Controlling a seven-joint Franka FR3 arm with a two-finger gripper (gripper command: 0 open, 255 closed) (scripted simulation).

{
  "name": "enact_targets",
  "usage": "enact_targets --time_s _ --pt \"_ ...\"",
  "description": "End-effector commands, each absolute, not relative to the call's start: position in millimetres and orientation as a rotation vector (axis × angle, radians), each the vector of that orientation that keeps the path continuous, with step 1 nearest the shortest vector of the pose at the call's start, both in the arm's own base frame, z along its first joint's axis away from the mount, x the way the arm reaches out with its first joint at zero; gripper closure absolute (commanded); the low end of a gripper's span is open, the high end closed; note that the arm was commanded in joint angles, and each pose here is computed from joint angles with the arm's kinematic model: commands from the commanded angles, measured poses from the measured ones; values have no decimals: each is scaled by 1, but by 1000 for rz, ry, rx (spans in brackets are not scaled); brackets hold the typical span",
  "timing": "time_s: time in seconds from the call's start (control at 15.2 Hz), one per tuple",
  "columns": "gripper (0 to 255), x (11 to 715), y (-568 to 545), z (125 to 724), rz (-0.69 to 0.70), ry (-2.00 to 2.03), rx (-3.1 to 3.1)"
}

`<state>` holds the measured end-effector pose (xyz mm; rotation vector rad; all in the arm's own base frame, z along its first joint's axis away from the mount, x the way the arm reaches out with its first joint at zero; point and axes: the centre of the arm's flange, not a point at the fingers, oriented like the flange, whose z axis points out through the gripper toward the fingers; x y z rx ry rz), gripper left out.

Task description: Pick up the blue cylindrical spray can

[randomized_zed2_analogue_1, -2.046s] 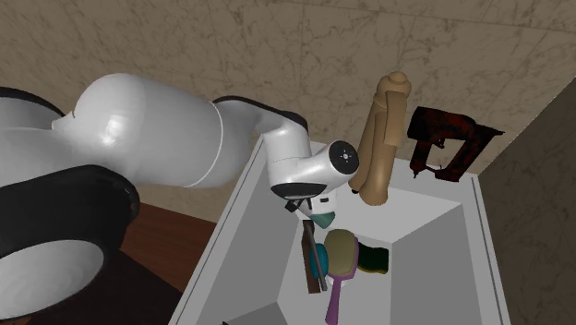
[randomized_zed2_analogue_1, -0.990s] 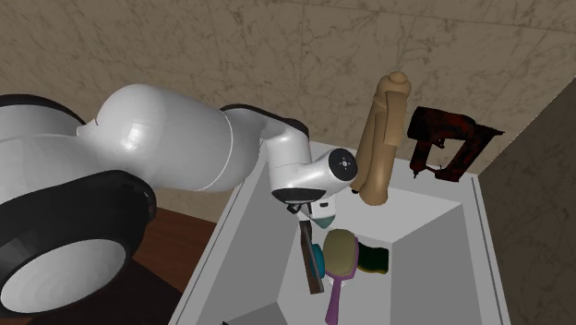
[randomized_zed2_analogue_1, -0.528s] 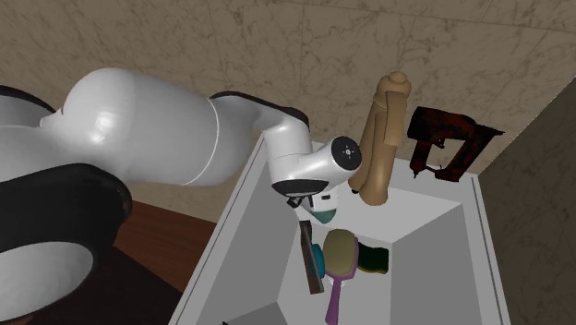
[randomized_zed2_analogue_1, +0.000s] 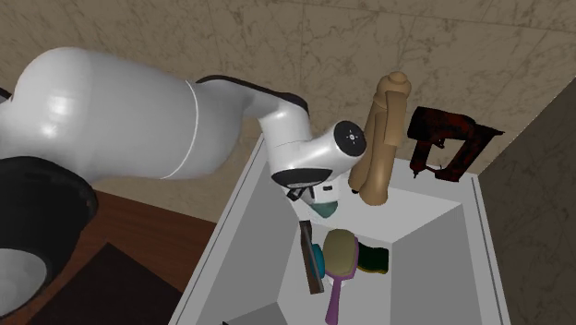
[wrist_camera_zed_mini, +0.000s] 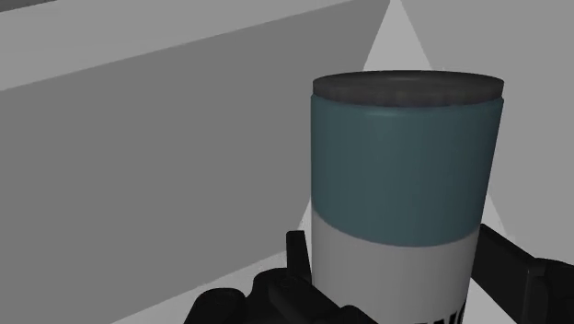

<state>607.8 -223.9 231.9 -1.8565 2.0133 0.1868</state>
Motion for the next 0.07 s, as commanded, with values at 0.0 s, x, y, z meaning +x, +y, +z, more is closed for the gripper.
enact_targets --time_s 0.0 --pt "255 609 -223 235 186 2013 -1857"
